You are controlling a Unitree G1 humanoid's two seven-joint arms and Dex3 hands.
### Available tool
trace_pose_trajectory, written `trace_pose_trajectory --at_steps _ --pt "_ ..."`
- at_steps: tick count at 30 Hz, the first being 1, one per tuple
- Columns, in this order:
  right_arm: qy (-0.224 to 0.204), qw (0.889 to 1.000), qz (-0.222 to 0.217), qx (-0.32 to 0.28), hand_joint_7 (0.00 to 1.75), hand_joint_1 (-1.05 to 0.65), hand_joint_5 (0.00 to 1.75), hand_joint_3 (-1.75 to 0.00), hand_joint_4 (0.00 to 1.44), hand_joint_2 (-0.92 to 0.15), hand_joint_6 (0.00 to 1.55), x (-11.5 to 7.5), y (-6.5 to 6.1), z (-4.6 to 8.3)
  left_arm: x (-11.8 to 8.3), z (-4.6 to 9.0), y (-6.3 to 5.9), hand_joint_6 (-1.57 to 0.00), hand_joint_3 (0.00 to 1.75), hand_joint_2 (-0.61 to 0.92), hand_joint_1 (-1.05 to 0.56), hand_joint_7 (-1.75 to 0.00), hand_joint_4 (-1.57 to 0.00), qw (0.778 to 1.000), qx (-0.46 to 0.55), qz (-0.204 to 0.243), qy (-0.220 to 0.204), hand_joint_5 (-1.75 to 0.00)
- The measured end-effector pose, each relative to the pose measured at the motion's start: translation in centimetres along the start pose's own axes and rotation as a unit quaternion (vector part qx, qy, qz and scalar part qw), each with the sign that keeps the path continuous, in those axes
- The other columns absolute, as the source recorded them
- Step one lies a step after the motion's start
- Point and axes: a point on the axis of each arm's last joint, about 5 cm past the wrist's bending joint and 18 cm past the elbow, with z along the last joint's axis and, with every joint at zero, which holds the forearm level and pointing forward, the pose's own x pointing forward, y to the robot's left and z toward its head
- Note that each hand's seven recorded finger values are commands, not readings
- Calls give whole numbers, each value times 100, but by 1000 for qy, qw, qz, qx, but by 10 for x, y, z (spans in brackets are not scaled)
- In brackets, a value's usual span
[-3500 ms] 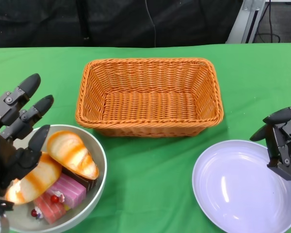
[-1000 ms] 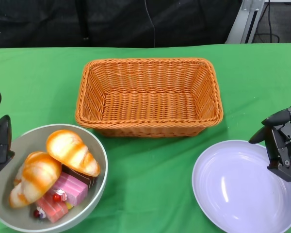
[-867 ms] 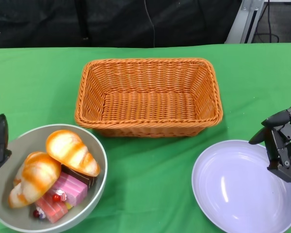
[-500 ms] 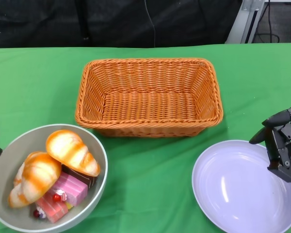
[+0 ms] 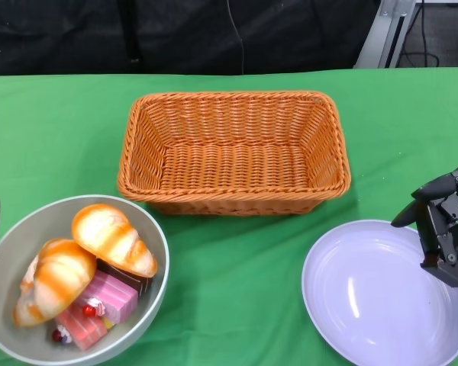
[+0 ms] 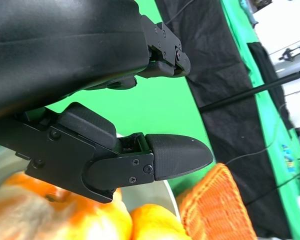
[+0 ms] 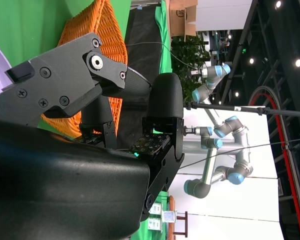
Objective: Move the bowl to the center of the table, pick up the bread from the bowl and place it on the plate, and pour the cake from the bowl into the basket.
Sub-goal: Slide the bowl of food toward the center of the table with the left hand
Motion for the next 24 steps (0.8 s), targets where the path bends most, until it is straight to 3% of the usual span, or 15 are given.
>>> trace_pose_trajectory --at_steps 24 --pt "1 1000 -4 -1 126 -12 165 -88 76 -69 70 0 0 0 4 0 -1 -23 70 92 -93 0 -28 995 48 -39 83 -1"
